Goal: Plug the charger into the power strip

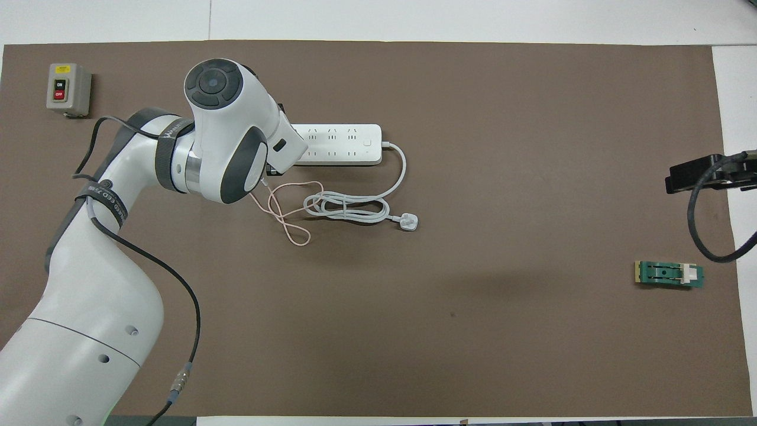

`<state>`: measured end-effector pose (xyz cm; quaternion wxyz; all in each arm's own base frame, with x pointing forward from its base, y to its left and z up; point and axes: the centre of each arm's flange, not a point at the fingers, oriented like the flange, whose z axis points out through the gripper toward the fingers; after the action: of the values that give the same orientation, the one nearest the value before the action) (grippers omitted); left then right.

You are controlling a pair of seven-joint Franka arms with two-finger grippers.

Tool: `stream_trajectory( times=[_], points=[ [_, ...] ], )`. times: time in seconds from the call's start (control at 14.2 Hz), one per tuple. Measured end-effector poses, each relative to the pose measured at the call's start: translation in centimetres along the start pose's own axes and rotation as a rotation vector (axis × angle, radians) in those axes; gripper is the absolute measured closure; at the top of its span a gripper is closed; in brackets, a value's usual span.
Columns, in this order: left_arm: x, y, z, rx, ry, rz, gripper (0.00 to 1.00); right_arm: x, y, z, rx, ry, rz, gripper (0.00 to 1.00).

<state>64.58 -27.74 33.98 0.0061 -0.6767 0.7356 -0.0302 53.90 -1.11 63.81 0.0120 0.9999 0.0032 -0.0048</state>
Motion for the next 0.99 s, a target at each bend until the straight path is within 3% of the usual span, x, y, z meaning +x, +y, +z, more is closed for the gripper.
stream_trajectory(
  times=[0.63, 0.78, 0.99],
  points=[
    [-1.5, -0.4, 1.4, -0.015, -0.022, 0.014, 0.65, 0.0, 0.2, 0.1, 0.000, -0.002, 0.004, 0.00],
    [-3.2, -1.3, 1.5, -0.010, -0.026, -0.005, 0.46, 0.0, 0.2, 0.1, 0.000, -0.002, 0.004, 0.00],
    [-5.8, -3.2, -3.7, 0.025, 0.025, -0.072, 0.13, 0.0, 0.2, 0.1, 0.000, -0.003, 0.004, 0.00]
  ],
)
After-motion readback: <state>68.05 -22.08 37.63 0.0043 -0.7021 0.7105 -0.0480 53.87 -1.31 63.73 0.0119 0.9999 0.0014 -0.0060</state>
